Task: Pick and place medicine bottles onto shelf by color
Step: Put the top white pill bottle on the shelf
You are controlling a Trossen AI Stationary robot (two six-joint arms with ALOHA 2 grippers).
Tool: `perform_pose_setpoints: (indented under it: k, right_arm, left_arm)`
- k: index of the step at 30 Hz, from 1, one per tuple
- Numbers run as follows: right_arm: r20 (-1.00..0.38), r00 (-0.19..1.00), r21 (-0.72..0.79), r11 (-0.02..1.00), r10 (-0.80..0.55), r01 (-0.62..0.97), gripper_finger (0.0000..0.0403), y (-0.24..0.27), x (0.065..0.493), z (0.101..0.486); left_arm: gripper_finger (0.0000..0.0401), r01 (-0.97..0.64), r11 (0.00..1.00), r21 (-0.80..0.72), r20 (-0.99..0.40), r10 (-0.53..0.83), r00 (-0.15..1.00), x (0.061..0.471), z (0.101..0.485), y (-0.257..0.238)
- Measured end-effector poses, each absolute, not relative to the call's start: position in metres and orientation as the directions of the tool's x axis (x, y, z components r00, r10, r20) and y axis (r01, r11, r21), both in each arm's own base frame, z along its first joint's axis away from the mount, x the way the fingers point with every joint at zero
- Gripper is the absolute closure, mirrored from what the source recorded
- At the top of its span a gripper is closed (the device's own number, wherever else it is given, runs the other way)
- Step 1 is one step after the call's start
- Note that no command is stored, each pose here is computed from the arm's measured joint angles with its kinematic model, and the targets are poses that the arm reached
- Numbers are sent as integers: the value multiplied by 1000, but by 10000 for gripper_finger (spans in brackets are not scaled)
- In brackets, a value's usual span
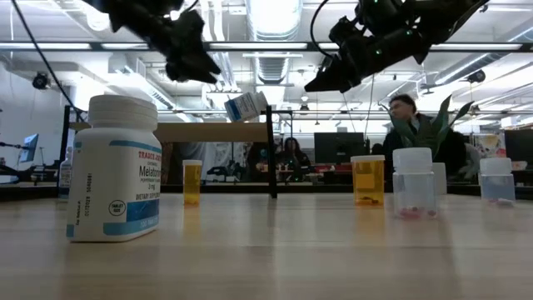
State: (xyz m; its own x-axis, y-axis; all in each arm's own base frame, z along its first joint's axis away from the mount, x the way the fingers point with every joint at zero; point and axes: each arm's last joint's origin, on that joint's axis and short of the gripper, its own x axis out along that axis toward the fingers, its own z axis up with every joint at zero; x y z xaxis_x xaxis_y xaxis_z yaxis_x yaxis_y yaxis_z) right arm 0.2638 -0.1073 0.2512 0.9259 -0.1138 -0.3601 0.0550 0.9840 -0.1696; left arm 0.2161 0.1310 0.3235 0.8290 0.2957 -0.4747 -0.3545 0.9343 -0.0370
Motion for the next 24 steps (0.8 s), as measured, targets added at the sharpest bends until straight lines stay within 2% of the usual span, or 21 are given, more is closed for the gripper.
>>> perform_pose_setpoints:
  k: [4, 8, 16, 24]
  right_arm:
    - [-371, 922, -177, 983, -110, 46, 394, -107, 263, 248]
    - [-378, 921, -176, 984, -88, 21, 394, -106, 262, 244]
    - [-388, 920, -192, 981, -54, -23, 394, -104, 260, 239]
    - [-405, 913, -192, 981, -51, -30, 394, -103, 258, 233]
  left_arm:
    - [140, -350, 937, -14, -506, 295, 811, 234, 333, 143]
    - [121, -325, 946, 20, -553, 281, 784, 252, 336, 154]
    - [118, -266, 963, 39, -617, 232, 752, 282, 330, 172]
    - [118, -214, 977, -7, -644, 159, 749, 296, 327, 179]
